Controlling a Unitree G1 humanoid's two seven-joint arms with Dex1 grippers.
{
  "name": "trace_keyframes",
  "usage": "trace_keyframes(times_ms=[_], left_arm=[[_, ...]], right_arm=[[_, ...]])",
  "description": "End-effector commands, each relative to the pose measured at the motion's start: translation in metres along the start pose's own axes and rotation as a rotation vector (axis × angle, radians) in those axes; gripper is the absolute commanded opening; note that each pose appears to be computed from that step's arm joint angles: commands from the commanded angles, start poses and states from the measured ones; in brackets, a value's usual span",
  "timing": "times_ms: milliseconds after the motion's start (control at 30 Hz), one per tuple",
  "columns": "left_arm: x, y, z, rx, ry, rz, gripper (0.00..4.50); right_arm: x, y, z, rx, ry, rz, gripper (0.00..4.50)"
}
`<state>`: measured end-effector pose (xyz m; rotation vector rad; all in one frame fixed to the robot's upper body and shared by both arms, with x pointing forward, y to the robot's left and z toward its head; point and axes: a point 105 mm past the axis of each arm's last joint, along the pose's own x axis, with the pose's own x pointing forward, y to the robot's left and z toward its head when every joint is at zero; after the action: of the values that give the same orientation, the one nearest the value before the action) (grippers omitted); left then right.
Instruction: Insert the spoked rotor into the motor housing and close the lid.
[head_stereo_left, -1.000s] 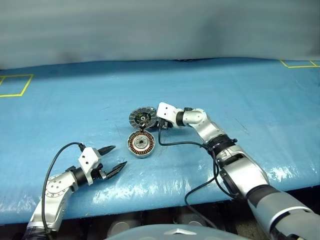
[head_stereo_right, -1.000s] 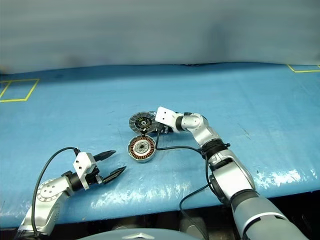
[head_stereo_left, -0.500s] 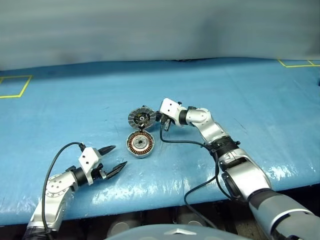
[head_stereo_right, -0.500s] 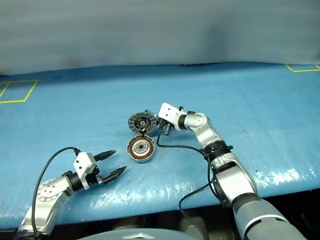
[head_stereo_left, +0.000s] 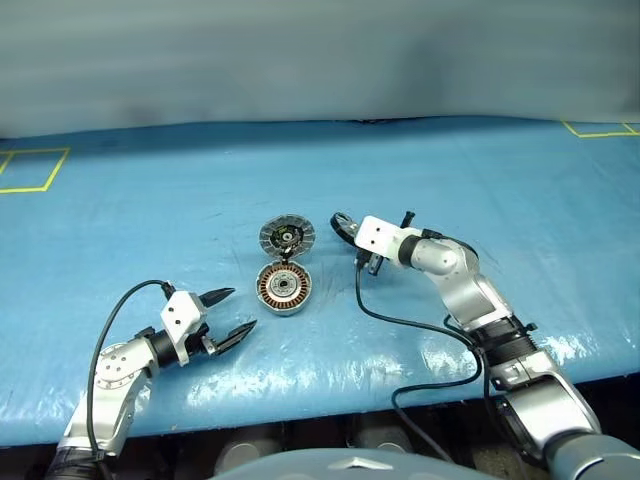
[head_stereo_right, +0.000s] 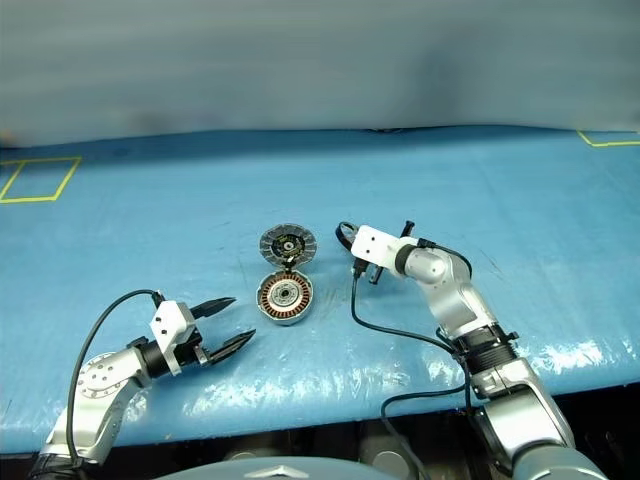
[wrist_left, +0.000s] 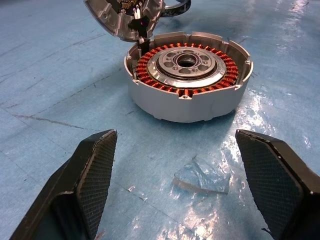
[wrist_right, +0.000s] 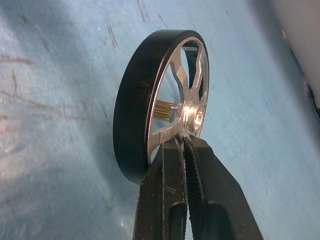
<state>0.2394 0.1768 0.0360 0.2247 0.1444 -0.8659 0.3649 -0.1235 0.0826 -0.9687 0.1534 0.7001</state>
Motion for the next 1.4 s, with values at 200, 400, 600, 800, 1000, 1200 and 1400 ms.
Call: trace_keyframes(times_ms=[200, 400, 600, 800, 1000, 1200, 1400], left_arm=[[0.001, 0.002, 0.003, 0.02, -0.006, -0.012, 4.05], [0.004, 0.002, 0.003, 0.021, -0.003, -0.024, 4.05], [0.008, 0.003, 0.004, 0.024, -0.007, -0.039, 4.05], [0.009, 0.003, 0.003, 0.027, -0.004, -0.041, 4.05], [0.009, 0.003, 0.002, 0.026, -0.004, -0.038, 4.05], [0.01, 0.003, 0.001, 0.024, -0.006, -0.034, 4.05], [0.008, 0.002, 0.0, 0.021, -0.006, -0.024, 4.05]], right_arm=[[-0.037, 0.005, 0.033, -0.082, -0.072, -0.118, 0.02], [-0.048, 0.038, 0.038, -0.095, -0.059, -0.021, 0.02], [-0.049, 0.038, 0.025, -0.087, 0.002, -0.032, 1.69], [-0.063, 0.033, 0.048, 0.081, -0.117, 0.015, 2.32], [-0.07, 0.022, 0.055, 0.223, -0.179, 0.035, 2.32], [-0.057, 0.023, 0.033, 0.311, -0.092, 0.046, 2.32], [-0.05, 0.04, 0.029, 0.381, -0.084, 0.143, 2.32]])
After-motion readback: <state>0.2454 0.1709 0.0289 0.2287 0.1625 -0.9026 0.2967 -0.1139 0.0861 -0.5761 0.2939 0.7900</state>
